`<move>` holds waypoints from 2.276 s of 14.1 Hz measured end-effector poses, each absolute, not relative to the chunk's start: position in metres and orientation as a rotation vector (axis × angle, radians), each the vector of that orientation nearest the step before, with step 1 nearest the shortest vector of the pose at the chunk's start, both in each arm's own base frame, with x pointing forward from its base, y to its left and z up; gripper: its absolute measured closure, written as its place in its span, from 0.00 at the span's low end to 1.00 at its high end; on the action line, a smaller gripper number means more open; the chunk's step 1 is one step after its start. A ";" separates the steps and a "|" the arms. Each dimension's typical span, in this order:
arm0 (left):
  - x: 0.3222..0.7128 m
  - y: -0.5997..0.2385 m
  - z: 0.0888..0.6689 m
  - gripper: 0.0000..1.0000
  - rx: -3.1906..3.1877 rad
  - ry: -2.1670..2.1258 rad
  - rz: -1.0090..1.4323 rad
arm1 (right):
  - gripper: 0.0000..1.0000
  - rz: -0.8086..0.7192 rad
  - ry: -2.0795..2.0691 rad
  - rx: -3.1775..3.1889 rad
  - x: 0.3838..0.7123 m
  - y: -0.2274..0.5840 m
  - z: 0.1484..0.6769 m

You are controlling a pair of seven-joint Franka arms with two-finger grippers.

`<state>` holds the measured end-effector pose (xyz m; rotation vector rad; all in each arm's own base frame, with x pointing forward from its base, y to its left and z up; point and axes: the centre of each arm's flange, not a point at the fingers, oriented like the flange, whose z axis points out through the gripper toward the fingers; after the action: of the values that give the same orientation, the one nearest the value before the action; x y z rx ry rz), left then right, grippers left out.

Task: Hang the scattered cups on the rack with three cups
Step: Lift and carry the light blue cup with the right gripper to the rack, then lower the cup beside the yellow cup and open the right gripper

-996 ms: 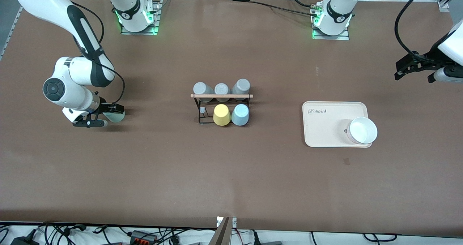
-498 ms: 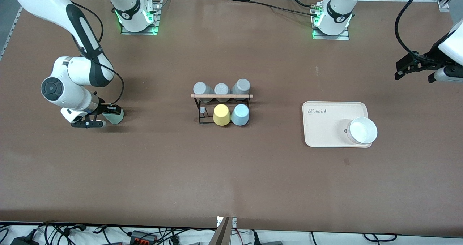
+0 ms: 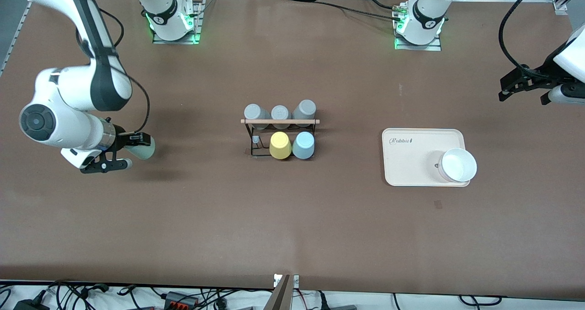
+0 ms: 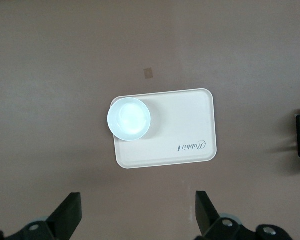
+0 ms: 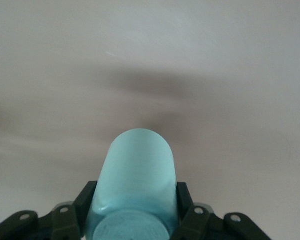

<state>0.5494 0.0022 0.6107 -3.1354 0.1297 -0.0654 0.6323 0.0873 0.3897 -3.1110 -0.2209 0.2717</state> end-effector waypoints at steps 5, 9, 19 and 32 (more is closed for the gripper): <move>0.549 0.002 0.611 0.00 -3.135 0.129 -0.066 | 0.32 0.239 -0.012 -3.134 0.616 0.232 0.424; 0.549 0.002 0.611 0.00 -3.135 0.129 -0.066 | 0.32 0.216 0.165 -3.138 0.599 0.317 0.413; 0.549 0.003 0.611 0.00 -3.135 0.128 -0.066 | 0.32 0.233 0.330 -3.037 0.588 0.390 0.369; 0.549 0.003 0.611 0.00 -3.135 0.128 -0.066 | 0.32 0.272 0.328 -3.078 0.591 0.394 0.315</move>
<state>0.5491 0.0026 0.6110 -3.1353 0.1285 -0.0662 0.5912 0.3938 0.3147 -3.0776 0.3282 0.2717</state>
